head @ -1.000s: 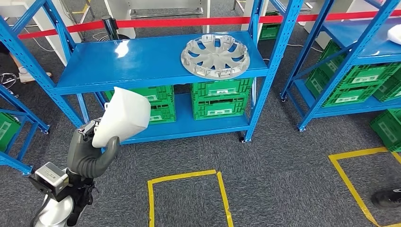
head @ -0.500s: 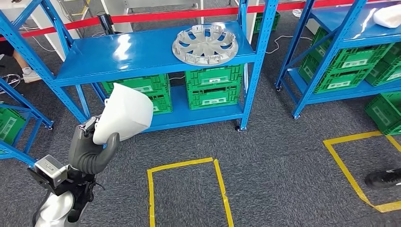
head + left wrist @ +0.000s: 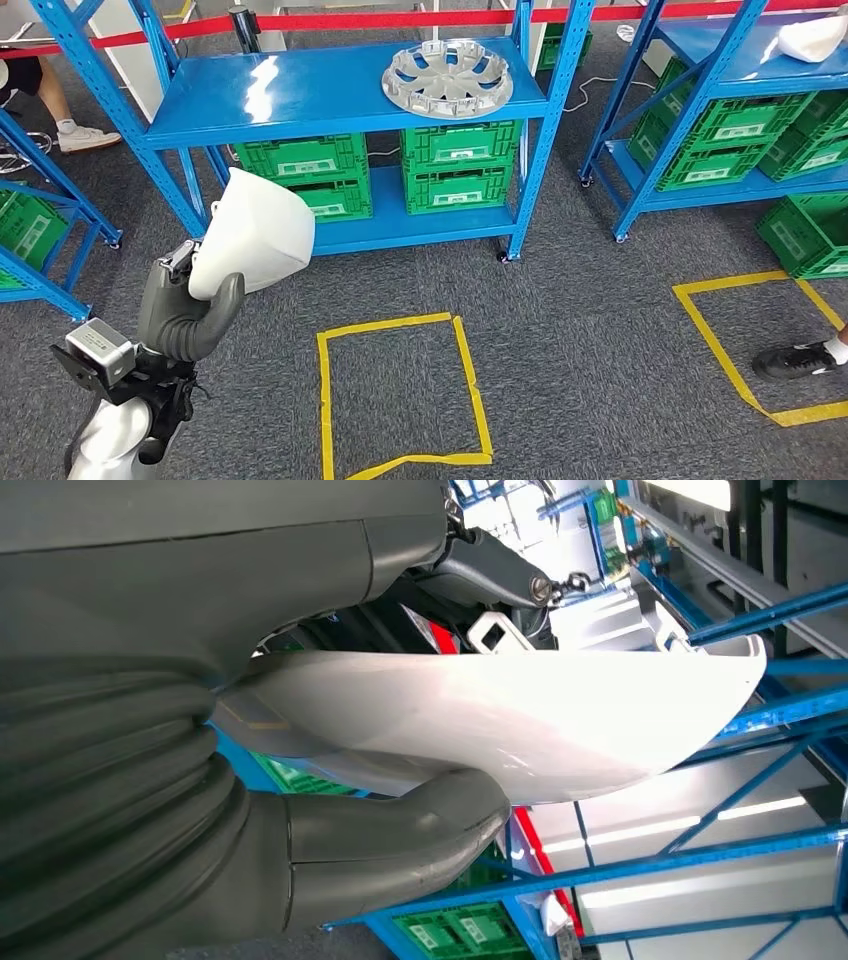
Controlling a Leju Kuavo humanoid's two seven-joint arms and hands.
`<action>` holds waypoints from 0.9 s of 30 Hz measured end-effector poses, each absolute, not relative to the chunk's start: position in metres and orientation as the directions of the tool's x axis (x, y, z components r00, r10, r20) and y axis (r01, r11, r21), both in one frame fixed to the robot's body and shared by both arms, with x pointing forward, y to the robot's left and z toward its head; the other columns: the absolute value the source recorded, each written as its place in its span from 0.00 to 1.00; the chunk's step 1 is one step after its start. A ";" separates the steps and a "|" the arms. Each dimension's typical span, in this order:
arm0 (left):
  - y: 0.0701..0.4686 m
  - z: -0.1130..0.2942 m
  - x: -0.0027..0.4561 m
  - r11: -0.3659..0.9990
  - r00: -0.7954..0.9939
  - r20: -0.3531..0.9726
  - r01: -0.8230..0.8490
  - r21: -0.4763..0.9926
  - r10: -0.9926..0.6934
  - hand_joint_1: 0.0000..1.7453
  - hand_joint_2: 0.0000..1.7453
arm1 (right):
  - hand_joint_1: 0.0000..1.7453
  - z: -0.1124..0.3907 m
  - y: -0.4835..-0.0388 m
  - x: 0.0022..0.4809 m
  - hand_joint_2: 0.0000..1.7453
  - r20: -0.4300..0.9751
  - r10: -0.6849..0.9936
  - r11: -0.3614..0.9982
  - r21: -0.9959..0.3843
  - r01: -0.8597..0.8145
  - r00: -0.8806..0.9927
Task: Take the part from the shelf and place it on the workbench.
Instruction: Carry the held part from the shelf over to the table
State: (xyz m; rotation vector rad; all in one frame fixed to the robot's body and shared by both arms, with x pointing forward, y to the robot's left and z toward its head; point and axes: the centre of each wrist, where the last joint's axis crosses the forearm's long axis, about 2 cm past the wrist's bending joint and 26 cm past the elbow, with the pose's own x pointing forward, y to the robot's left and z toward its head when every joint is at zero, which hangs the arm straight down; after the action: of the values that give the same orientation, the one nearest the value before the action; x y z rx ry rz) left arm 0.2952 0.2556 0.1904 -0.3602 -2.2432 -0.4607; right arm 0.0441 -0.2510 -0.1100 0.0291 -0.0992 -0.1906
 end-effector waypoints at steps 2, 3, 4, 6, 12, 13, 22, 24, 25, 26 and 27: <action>0.261 0.186 0.288 0.897 -0.634 0.768 0.390 0.210 0.096 1.00 1.00 | 0.00 -0.110 -0.251 0.044 1.00 0.105 -0.186 0.982 0.041 0.182 0.977; 0.264 0.184 0.284 0.898 -0.630 0.771 0.386 0.210 0.090 1.00 1.00 | 0.00 -0.110 -0.251 0.044 1.00 0.108 -0.184 0.983 0.040 0.180 0.977; 0.267 0.181 0.280 0.900 -0.626 0.775 0.381 0.210 0.084 1.00 1.00 | 0.00 -0.110 -0.251 0.044 1.00 0.108 -0.182 0.983 0.040 0.178 0.977; 0.272 0.178 0.273 0.904 -0.623 0.779 0.373 0.211 0.075 1.00 1.00 | 0.00 -0.110 -0.251 0.044 1.00 0.108 -0.179 0.984 0.040 0.176 0.978; 0.281 0.175 0.254 0.905 -0.635 0.771 0.354 0.235 0.048 1.00 1.00 | 0.00 -0.110 -0.249 0.044 1.00 0.080 -0.174 0.984 0.051 0.170 0.982; 0.282 0.174 0.251 0.905 -0.634 0.772 0.354 0.237 0.046 1.00 1.00 | 0.00 -0.110 -0.249 0.044 1.00 0.078 -0.174 0.984 0.055 0.170 0.982; 0.285 0.176 0.242 0.905 -0.631 0.775 0.344 0.249 0.027 1.00 1.00 | 0.00 -0.110 -0.249 0.044 1.00 0.096 -0.173 0.983 0.086 0.165 0.980; 0.285 0.178 0.243 0.905 -0.637 0.770 0.343 0.251 0.028 1.00 1.00 | 0.00 -0.110 -0.249 0.044 1.00 0.100 -0.174 0.982 0.090 0.165 0.980; 0.285 0.179 0.243 0.905 -0.638 0.769 0.343 0.251 0.029 1.00 1.00 | 0.00 -0.110 -0.249 0.044 1.00 0.101 -0.176 0.982 0.091 0.167 0.979; 0.285 0.179 0.243 0.905 -0.639 0.769 0.343 0.250 0.029 1.00 1.00 | 0.00 -0.110 -0.250 0.043 1.00 0.100 -0.178 0.981 0.090 0.169 0.979; 0.285 0.179 0.244 0.906 -0.640 0.768 0.343 0.250 0.031 1.00 1.00 | 0.00 -0.110 -0.251 0.042 1.00 0.099 -0.181 0.981 0.089 0.172 0.978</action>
State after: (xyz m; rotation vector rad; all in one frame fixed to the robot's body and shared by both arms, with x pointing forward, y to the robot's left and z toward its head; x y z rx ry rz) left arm 0.2436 0.2849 0.1795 -0.2653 -2.2285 -0.4783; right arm 0.0421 -0.2506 -0.1102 0.0805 -0.1075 -0.1783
